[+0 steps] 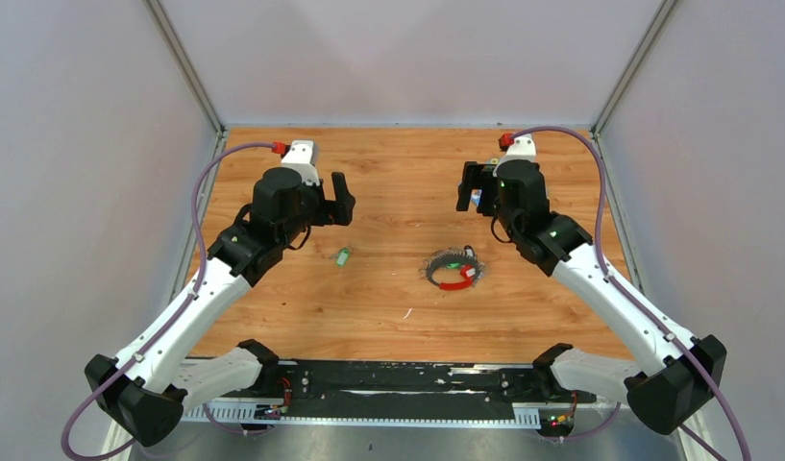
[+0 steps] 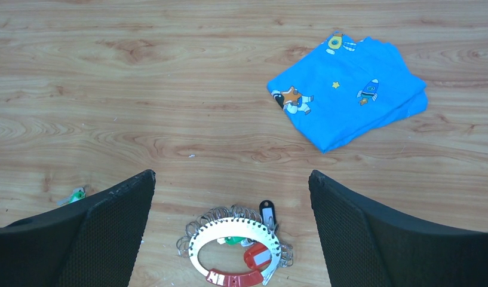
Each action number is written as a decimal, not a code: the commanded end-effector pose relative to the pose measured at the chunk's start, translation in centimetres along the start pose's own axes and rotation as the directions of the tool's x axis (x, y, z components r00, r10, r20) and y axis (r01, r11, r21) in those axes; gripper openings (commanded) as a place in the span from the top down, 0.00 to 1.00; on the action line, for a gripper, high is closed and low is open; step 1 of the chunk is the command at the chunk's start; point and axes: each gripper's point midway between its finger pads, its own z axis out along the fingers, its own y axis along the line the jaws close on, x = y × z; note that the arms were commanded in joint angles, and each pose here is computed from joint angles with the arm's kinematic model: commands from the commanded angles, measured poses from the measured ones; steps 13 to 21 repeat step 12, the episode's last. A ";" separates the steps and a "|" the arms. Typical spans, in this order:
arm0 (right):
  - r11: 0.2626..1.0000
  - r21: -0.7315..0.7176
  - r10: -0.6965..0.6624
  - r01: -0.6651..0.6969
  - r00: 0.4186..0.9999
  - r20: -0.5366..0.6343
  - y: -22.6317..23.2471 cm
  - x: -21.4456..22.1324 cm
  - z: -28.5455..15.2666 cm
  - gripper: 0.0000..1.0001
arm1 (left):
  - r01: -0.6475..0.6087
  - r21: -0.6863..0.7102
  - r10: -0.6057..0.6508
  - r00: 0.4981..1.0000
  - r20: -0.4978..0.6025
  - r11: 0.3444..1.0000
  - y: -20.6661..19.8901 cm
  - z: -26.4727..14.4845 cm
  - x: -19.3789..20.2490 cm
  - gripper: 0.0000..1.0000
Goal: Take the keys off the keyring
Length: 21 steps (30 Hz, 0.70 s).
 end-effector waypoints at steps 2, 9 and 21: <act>1.000 0.000 0.002 -0.002 1.000 0.008 -0.1 -0.7 0.0 0.00 | -0.016 -0.009 0.017 1.000 0.024 1.000 0.3 -0.5 -1.0 0.00; 1.000 0.002 0.004 -0.004 1.000 0.008 -0.3 -0.5 -0.2 0.00 | -0.006 -0.013 0.006 1.000 0.028 1.000 0.4 -0.8 -0.9 0.00; 1.000 0.004 0.005 -0.005 1.000 0.006 -0.4 -0.3 -0.2 0.00 | 0.001 -0.005 -0.001 0.999 0.040 1.000 0.3 -1.0 -1.0 0.00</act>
